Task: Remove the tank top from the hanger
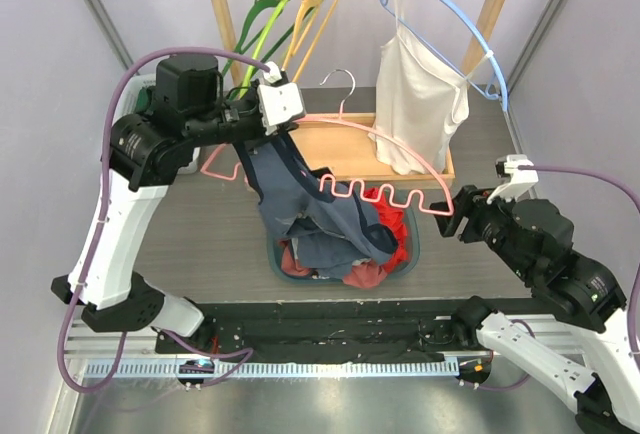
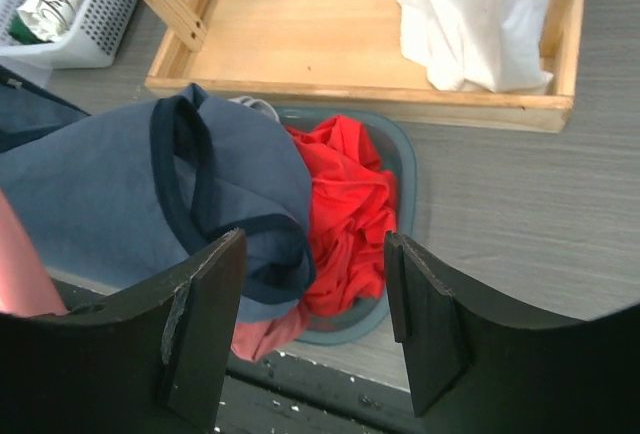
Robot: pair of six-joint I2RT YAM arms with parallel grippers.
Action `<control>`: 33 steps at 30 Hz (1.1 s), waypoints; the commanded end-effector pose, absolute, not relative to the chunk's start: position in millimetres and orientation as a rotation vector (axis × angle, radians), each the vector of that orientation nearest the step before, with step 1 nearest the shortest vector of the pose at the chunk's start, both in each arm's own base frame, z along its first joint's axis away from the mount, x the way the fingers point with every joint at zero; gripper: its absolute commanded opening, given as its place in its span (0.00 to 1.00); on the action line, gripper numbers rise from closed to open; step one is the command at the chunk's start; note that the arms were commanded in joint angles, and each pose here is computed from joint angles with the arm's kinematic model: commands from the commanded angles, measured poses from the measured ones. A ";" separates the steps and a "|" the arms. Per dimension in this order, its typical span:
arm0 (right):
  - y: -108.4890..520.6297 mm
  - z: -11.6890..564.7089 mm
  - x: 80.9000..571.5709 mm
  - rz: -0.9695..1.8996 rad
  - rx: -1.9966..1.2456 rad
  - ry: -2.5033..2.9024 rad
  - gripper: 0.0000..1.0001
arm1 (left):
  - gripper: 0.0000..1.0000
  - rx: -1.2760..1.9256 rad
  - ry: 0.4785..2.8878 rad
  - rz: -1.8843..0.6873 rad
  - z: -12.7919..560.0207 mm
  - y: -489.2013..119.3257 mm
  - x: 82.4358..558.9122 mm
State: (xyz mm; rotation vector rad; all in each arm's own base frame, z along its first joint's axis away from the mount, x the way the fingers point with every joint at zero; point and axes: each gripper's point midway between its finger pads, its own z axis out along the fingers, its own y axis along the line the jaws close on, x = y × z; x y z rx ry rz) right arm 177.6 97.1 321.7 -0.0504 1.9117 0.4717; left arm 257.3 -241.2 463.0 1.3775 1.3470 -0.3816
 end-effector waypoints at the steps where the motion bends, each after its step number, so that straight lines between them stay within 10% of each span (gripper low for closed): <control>1: 75.3 310.2 166.3 0.380 0.012 1.985 0.65 | 0.00 1.213 1.202 -0.286 523.8 -231.5 260.7; 12: -4.6 355.6 169.6 0.154 0.413 1.711 0.69 | 0.00 1.108 1.223 -0.242 540.2 -194.1 230.3; 33: 212.1 508.6 149.8 0.880 -0.815 1.328 0.81 | 0.00 1.441 1.114 -0.266 479.6 -232.0 211.7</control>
